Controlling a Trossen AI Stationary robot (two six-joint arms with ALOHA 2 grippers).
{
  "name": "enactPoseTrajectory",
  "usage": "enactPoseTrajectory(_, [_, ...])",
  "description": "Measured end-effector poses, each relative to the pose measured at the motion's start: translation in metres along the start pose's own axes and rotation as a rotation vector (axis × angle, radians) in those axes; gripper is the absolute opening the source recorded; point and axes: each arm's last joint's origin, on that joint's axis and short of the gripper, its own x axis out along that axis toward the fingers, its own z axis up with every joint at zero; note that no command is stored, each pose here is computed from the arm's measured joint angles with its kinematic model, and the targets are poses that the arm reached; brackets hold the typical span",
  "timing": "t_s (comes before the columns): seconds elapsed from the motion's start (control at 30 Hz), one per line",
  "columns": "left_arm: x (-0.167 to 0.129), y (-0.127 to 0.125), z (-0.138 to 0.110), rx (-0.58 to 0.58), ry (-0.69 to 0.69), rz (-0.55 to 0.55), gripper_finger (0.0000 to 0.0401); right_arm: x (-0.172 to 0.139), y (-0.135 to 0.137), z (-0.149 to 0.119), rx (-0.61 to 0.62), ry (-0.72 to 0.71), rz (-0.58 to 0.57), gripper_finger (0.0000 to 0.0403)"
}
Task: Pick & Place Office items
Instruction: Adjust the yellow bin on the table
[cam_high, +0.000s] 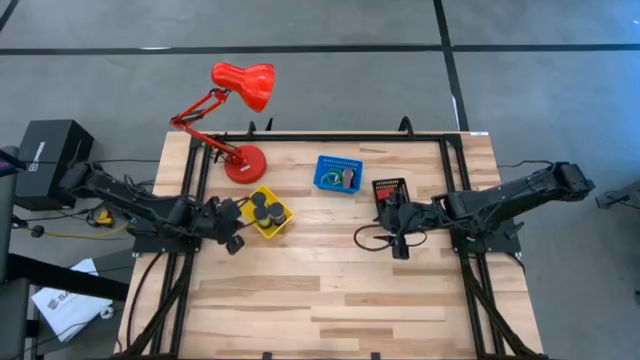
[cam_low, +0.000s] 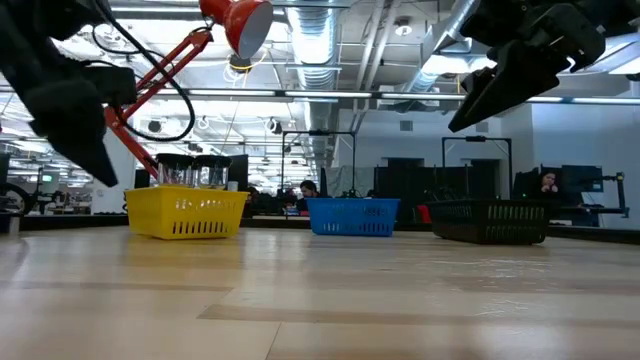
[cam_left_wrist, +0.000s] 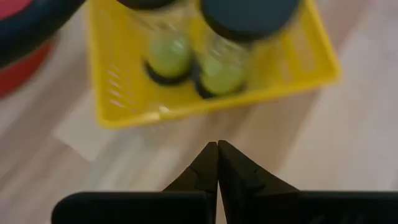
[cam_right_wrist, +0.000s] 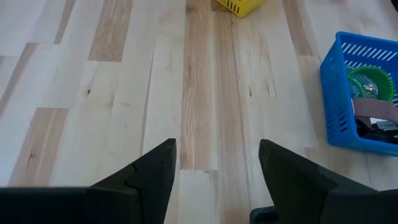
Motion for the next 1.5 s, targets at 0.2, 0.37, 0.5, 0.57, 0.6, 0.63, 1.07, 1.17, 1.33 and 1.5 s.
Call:
enactPoseTrajectory(0.2, [0.008,0.009,0.006,-0.035,-0.015,0.104,0.0001,0.0,0.0,0.002,-0.003,-0.022,0.001,0.0221])
enactPoseTrajectory(0.37, [0.022,0.019,0.001,-0.085,0.05,0.182,0.0001,0.0,0.0,0.003,-0.002,-0.027,0.001,0.0221])
enactPoseTrajectory(0.5, [0.027,0.023,0.006,-0.102,0.017,0.231,0.0001,0.0,0.0,0.003,-0.003,-0.027,0.001,0.0221])
enactPoseTrajectory(0.57, [0.029,0.024,0.009,-0.105,0.005,0.231,0.0001,0.0,0.0,0.003,-0.005,-0.026,0.001,0.0221])
enactPoseTrajectory(0.6, [0.029,0.024,0.011,-0.117,-0.006,0.22,0.0001,0.0,0.0,0.003,-0.005,-0.026,0.001,0.0221])
enactPoseTrajectory(0.63, [0.03,0.023,0.013,-0.124,-0.019,0.211,0.0001,0.0,0.0,0.003,-0.005,-0.026,0.001,0.0221])
enactPoseTrajectory(1.07, [0.036,0.036,0.035,-0.13,-0.126,0.227,0.0001,0.0,0.0,0.004,-0.078,-0.043,0.001,0.0221])
enactPoseTrajectory(1.17, [0.037,0.04,0.04,-0.14,-0.155,0.234,0.0001,0.0,0.0,0.004,-0.08,-0.042,0.001,0.0221])
enactPoseTrajectory(1.33, [0.037,0.042,0.044,-0.106,-0.164,0.218,0.0001,0.0,0.0,0.004,-0.081,-0.042,0.0,0.0221])
enactPoseTrajectory(1.5, [0.033,0.045,0.042,-0.135,-0.177,0.253,0.0001,0.0,0.0,0.004,-0.08,-0.038,0.0,0.0221])
